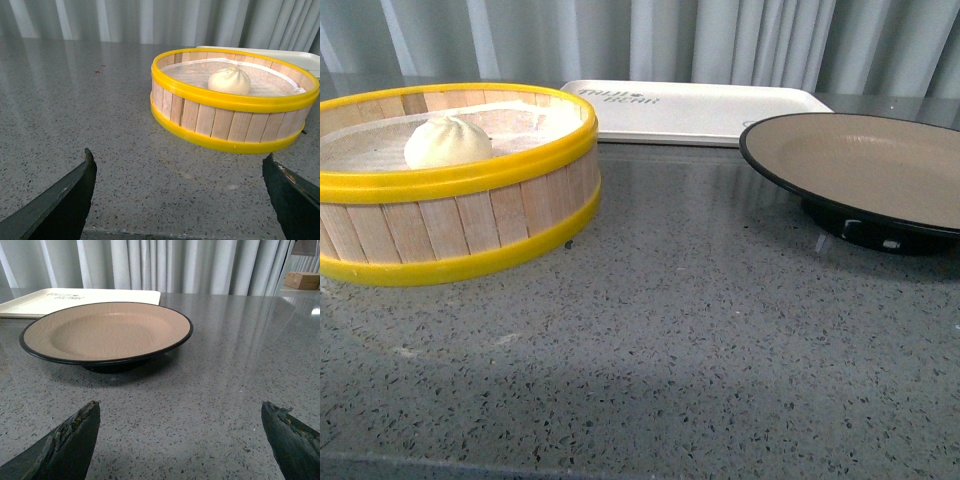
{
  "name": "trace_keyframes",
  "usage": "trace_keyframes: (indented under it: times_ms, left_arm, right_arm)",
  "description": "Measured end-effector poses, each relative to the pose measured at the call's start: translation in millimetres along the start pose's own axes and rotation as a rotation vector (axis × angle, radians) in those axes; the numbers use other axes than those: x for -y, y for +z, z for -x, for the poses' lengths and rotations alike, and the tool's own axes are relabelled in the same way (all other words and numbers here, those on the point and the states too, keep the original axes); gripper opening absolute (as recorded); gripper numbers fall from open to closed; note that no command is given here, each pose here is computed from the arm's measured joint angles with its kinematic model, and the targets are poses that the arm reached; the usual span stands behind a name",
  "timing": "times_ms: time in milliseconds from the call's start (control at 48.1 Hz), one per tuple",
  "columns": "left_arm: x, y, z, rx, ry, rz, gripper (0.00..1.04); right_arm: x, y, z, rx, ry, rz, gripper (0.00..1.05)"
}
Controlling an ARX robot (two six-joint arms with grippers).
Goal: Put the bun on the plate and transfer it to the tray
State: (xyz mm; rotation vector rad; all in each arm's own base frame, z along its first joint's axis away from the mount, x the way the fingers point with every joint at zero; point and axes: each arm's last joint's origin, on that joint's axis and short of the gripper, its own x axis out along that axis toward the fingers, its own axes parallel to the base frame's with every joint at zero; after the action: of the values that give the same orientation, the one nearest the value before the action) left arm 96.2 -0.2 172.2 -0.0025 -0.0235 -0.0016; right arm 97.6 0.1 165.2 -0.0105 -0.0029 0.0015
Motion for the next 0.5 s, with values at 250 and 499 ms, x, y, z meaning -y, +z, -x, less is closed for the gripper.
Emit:
trace_keyframes:
  times_ms: [250,499]
  left_arm:
    - [0.0,-1.4,-0.7,-0.029,0.029,0.020,0.98]
    - [-11.6,43.3,-43.8,-0.028,0.168,0.294,0.98]
  right_arm:
    - [0.0,0.0,0.0,0.000,0.000,0.000,0.96]
    - [0.0,0.0,0.0,0.000,0.000,0.000,0.96]
